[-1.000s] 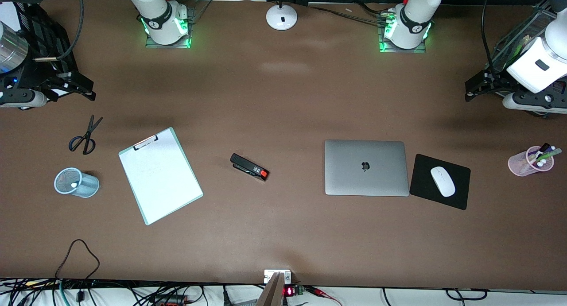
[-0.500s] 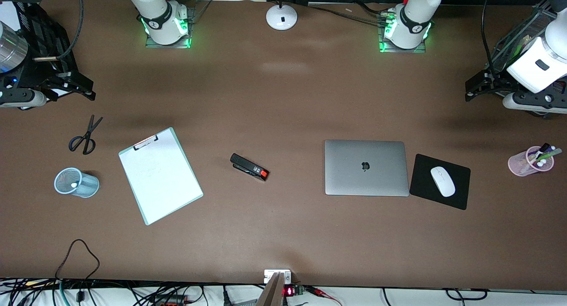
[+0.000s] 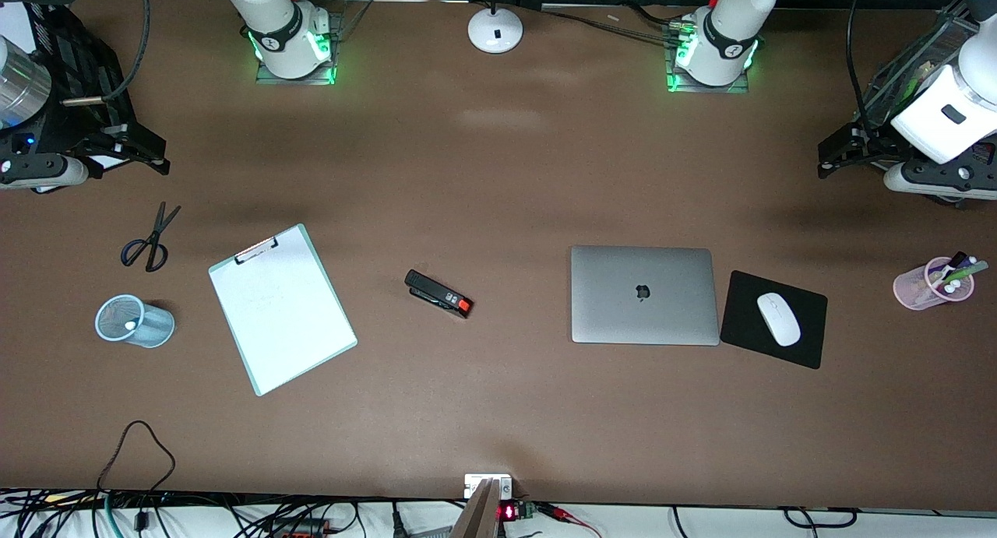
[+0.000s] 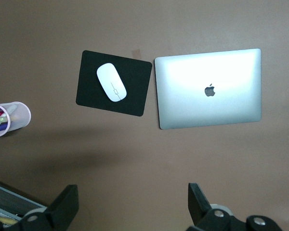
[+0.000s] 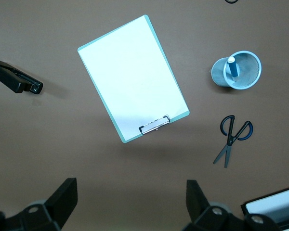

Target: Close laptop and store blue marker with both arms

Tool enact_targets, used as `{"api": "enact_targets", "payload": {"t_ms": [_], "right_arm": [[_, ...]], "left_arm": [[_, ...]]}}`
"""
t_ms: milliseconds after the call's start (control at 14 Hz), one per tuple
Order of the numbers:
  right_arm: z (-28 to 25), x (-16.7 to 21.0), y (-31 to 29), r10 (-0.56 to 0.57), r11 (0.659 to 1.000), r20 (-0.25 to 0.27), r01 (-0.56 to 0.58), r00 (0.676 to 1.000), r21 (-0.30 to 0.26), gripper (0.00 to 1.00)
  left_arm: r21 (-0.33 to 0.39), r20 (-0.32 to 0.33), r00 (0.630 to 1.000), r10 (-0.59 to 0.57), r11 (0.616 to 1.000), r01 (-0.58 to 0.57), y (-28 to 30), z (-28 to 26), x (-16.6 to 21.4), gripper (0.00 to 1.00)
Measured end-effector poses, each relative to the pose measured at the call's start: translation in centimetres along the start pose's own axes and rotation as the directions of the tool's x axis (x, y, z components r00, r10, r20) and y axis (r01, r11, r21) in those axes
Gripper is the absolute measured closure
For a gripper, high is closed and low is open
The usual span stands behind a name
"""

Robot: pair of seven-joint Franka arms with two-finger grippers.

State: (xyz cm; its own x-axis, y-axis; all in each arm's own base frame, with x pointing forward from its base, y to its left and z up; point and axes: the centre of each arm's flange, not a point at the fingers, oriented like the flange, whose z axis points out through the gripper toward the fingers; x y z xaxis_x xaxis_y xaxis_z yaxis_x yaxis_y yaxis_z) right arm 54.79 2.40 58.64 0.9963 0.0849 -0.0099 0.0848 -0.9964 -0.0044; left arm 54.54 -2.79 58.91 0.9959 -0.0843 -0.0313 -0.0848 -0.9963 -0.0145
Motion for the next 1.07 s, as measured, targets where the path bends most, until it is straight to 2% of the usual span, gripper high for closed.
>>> {"api": "enact_targets", "payload": {"t_ms": [1071], "right_arm": [[0.08, 0.04, 0.01, 0.020, 1.000, 0.001, -0.020, 1.000, 0.012, 0.00]], "left_arm": [[0.000, 0.001, 1.000, 0.001, 1.000, -0.001, 0.07, 0.01, -0.01, 0.00]]}}
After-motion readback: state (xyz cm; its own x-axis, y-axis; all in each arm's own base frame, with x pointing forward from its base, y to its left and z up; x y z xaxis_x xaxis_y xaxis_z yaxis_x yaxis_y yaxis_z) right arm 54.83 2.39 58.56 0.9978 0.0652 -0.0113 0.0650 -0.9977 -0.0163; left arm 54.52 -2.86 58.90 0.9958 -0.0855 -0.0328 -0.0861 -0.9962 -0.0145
